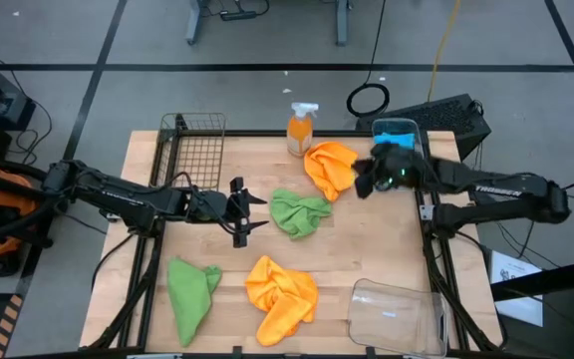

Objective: Sort microfiber towel by color & place in baskets
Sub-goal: Put the bottom green microfiber towel into the wire basket

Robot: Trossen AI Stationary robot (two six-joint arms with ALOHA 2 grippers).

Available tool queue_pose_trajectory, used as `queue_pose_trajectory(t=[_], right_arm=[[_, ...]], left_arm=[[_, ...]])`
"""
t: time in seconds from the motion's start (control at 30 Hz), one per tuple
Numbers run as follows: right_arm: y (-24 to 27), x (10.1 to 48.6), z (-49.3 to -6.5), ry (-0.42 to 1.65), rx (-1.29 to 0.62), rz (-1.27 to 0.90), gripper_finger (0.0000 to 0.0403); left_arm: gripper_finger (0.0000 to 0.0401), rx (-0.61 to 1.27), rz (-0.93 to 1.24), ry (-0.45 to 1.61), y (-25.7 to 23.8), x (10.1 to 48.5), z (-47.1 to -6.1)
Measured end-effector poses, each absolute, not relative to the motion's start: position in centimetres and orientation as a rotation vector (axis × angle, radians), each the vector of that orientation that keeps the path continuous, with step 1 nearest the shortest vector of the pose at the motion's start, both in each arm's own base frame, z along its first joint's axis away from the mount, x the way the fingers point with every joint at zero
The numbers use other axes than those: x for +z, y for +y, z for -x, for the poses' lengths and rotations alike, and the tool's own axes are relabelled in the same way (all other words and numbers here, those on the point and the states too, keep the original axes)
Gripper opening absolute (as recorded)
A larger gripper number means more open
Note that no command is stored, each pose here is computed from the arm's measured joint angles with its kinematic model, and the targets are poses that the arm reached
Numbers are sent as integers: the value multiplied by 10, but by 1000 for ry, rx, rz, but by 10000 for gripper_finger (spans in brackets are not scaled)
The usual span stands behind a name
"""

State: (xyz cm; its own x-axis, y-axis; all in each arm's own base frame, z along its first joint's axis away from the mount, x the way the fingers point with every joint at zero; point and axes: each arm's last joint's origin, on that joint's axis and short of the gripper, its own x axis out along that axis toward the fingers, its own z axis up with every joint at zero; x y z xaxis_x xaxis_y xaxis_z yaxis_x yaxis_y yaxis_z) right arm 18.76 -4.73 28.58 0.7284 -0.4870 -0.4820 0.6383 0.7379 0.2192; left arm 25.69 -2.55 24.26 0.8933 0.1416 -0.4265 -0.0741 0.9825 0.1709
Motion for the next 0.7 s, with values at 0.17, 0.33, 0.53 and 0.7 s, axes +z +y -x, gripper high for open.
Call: queue_pose_trajectory(t=[0.17, 0.33, 0.53, 0.7], right_arm=[[-14, 265, -201, 425, -556, -351, 75], [13, 252, -216, 451, -485, -292, 75], [42, 237, -241, 449, -360, -107, 75], [54, 220, -256, 474, -319, -47, 75]], left_arm=[[260, 115, -159, 487, -26, 228, -269], [260, 133, -146, 491, -24, 216, -279], [260, 120, -126, 628, -39, 206, -268], [260, 40, -59, 807, -61, 201, -243]])
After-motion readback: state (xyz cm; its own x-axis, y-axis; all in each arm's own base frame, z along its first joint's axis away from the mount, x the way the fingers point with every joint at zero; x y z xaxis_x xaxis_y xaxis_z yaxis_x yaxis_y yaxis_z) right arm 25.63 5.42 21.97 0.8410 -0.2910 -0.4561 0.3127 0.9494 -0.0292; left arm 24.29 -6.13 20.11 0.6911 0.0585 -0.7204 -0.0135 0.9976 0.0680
